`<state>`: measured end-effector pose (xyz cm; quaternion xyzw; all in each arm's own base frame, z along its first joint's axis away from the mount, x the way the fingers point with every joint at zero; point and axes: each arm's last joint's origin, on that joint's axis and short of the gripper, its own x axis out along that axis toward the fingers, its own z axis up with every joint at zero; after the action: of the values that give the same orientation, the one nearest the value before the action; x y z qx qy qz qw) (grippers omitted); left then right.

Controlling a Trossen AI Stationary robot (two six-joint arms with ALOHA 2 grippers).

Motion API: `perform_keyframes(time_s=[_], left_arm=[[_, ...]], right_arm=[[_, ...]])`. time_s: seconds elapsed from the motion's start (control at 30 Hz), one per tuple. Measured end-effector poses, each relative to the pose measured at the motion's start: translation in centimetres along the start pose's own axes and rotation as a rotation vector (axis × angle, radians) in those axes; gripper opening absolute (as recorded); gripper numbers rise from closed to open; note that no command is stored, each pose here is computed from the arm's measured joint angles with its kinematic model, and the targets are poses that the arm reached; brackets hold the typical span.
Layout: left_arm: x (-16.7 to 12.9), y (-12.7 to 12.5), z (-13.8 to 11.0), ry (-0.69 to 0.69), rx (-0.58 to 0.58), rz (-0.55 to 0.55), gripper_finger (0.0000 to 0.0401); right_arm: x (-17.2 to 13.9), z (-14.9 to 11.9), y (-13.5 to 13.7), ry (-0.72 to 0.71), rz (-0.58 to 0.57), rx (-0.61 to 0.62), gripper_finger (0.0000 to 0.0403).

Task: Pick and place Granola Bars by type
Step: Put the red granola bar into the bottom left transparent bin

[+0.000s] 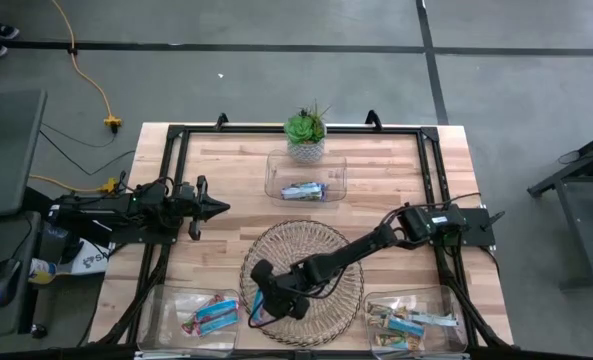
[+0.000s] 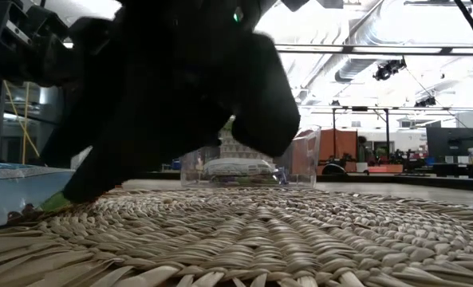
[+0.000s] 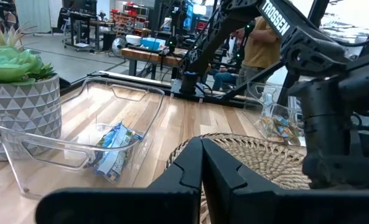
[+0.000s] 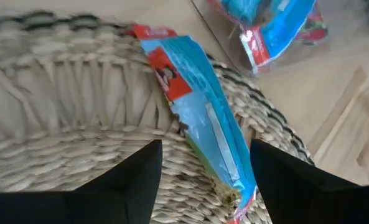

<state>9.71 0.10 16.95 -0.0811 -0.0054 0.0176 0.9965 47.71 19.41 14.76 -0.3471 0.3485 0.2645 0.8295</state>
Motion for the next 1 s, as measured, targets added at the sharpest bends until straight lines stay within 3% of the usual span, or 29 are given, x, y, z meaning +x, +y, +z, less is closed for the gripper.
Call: perform_keyframes(time_s=[0.63, 1.0], left_arm=[[0.0, 0.0, 0.0, 0.0, 0.0, 0.0, 0.0001], [0.0, 0.0, 0.0, 0.0, 0.0, 0.0, 0.0001]], right_arm=[[0.2, -0.1, -0.2, -0.015, -0.045, 0.008, 0.0226], [0.2, -0.5, -1.2, -0.038, -0.04, 0.036, 0.0205]])
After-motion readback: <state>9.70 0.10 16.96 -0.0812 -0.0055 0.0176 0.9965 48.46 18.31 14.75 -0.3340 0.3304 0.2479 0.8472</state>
